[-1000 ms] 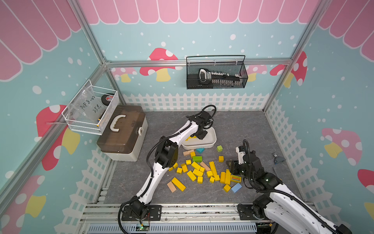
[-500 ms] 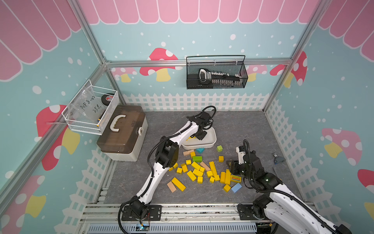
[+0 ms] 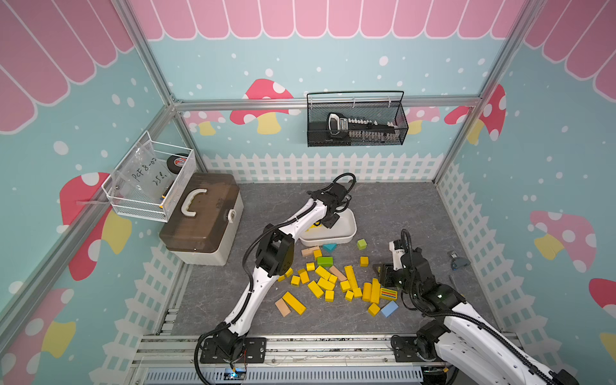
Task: Pick out the yellow building blocks
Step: Place the building block in the storage box.
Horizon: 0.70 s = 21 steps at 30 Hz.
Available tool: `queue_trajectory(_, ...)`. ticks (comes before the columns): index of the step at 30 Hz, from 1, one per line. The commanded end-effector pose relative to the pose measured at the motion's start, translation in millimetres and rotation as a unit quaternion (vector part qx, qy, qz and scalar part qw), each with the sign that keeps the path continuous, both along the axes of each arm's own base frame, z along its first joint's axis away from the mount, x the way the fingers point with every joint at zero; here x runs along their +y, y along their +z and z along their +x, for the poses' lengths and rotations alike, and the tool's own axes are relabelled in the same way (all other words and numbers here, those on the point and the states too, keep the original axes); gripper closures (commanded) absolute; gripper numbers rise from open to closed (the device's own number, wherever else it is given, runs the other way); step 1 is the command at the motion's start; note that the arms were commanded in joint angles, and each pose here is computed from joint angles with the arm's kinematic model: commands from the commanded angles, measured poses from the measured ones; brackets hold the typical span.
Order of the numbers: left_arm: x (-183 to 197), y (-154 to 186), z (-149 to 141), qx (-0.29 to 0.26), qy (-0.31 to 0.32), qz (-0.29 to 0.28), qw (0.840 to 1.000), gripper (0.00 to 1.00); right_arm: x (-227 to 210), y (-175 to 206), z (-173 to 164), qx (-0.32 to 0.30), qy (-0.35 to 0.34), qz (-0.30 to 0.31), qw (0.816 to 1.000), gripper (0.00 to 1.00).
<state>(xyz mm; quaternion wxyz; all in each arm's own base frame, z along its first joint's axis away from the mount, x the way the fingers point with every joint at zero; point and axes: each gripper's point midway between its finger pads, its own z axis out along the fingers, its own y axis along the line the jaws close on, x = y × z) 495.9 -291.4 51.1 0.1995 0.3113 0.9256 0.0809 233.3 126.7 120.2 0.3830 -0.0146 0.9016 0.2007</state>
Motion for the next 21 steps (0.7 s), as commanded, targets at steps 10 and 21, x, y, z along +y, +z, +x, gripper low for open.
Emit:
queue_trajectory(10, 3, 41, 8, -0.045, -0.007, 0.005, 0.999, 0.59, -1, -3, 0, -0.001, -0.001, 0.003, 1.000, 0.50)
queue_trajectory(21, 8, 43, 1, -0.039, -0.015, 0.013, 0.999, 0.60, -2, -3, 0, -0.002, -0.002, 0.006, 1.000, 0.50)
